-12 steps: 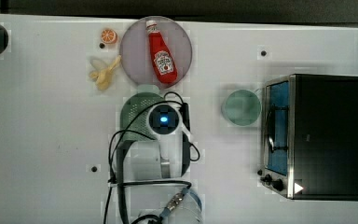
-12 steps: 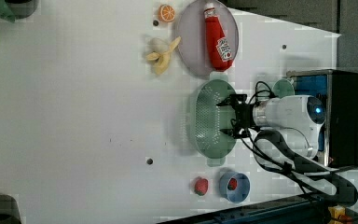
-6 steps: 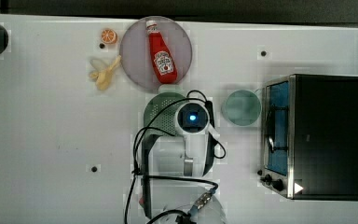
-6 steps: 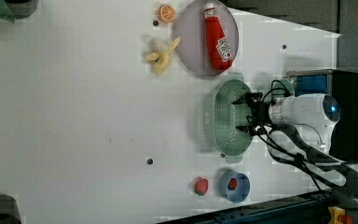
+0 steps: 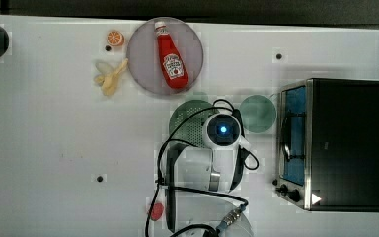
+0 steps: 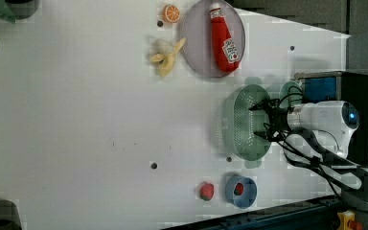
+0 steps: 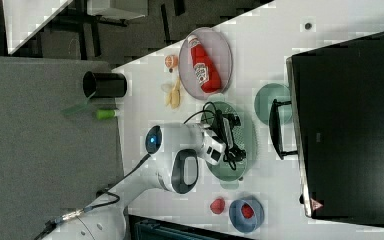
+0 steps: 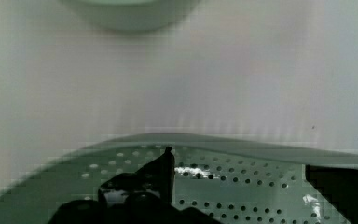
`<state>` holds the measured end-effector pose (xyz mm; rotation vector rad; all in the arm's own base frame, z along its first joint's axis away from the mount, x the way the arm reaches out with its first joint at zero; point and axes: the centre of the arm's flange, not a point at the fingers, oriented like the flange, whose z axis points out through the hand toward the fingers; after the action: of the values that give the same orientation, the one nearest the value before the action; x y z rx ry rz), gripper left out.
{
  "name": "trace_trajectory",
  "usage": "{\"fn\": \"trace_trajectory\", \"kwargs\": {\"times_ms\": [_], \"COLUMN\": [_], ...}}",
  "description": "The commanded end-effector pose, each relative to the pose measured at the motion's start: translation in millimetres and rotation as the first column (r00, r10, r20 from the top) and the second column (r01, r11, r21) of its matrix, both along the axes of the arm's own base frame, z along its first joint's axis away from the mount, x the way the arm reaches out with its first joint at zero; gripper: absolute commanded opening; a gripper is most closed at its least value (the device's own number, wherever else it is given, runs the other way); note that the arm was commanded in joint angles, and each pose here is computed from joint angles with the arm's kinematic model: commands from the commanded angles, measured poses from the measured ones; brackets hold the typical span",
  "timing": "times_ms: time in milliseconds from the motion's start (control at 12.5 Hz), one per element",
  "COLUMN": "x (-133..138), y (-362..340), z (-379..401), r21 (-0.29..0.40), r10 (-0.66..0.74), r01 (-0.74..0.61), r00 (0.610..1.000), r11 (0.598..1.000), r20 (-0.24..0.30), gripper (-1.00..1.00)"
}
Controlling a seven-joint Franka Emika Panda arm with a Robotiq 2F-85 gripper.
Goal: Drag strainer left to right.
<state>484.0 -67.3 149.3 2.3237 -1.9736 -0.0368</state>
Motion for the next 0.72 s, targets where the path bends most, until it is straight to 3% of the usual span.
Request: {"fn": "trace_trajectory", "kwargs": {"times_ms": [80,240,400,560,720], "x": [21,22,25,22,15], "y": [10,34,59,81,93], "z": [34,63,112,167,222], "r21": [0.01,0.033,0.046,0.035,-0.002], "r10": [0.057,0.097,0.206,0.358,0.505], "r01": [-0.057,-0.098,-0.209,-0.363,-0.511], "r00": [0.996,0.994,0.976,0.927,0.847], "r11": [0.998,0.995,0.977,0.931,0.859], "r20": [0.064,0.043,0.062,0.112,0.165], "gripper": [1.0,1.0,1.0,1.0,1.0]}}
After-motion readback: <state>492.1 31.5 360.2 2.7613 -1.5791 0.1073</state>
